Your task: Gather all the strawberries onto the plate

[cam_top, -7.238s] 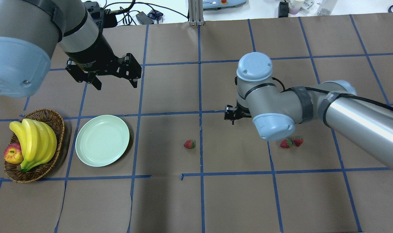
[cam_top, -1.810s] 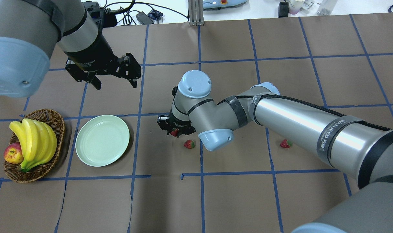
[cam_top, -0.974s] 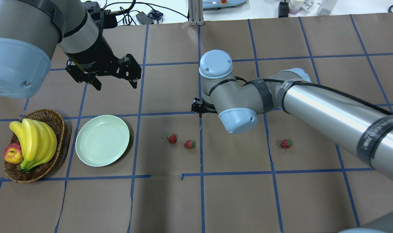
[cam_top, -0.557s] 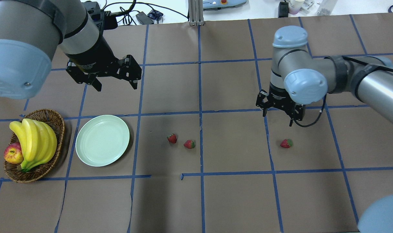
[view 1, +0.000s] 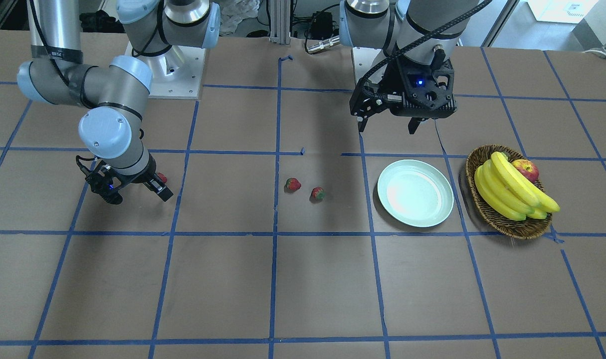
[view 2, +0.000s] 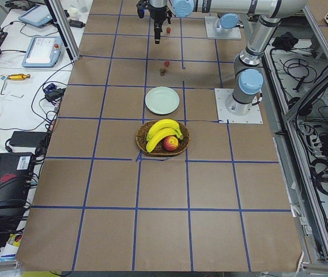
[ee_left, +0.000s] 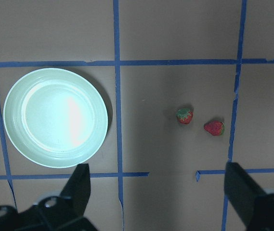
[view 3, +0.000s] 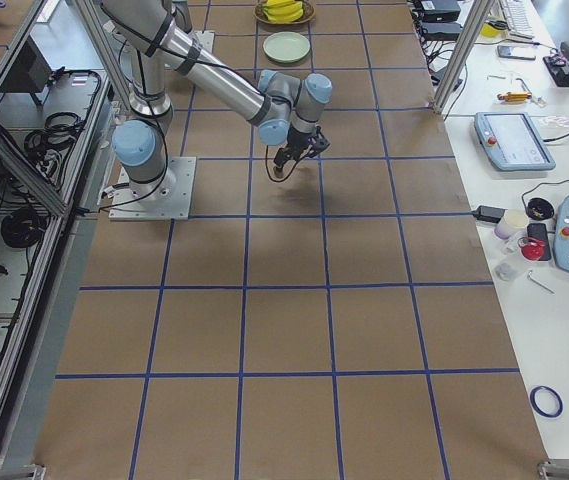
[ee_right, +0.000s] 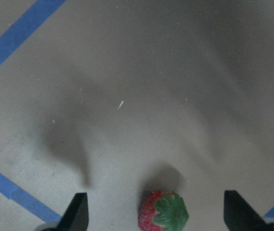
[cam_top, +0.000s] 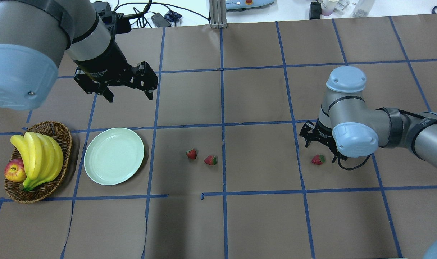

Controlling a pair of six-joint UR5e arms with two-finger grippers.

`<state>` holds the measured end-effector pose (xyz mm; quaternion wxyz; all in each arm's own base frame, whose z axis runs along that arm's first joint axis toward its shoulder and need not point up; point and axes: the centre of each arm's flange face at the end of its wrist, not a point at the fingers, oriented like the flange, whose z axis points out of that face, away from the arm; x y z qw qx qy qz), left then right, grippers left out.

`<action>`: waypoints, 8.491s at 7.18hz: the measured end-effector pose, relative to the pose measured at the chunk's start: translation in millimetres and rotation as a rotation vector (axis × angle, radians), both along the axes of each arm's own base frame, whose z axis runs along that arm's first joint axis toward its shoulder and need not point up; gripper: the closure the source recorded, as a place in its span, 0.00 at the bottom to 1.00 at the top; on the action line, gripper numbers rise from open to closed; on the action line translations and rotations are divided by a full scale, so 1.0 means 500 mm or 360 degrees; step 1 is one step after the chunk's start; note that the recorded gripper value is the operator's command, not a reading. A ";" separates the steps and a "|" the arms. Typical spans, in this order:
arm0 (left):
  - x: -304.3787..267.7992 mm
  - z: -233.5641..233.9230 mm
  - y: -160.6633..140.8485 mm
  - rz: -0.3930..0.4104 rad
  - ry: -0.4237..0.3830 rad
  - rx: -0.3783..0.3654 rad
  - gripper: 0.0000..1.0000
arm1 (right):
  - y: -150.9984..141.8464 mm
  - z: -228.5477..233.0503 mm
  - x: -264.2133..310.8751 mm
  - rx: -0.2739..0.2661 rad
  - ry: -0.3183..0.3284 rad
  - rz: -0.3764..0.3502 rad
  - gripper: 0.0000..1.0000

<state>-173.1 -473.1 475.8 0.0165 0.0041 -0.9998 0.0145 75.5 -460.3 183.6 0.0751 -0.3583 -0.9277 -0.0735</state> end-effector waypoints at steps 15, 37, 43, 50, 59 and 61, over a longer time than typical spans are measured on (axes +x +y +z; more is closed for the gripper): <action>0.000 0.002 -0.001 -0.0009 0.0001 -0.0006 0.00 | -0.048 0.106 0.116 -0.0372 -0.0274 0.0225 1.00; 0.005 0.003 0.001 0.0000 0.0001 0.0005 0.00 | 0.012 0.322 0.283 -0.0217 -0.0205 0.1098 0.00; 0.003 0.000 0.001 0.0009 0.0002 0.0009 0.00 | -0.050 0.580 0.144 -0.0106 -0.0122 0.1077 0.00; 0.001 -0.002 0.001 0.0010 0.0003 0.0014 0.00 | 0.001 0.627 0.179 -0.0369 -0.0319 0.1210 0.00; -0.014 -0.077 -0.013 0.0027 -0.0003 0.0088 0.00 | -0.039 0.676 0.173 -0.0499 -0.0216 0.1301 0.00; -0.043 -0.217 -0.013 0.0061 0.0002 0.0058 0.00 | -0.032 0.669 0.172 -0.0435 -0.0234 0.1298 0.00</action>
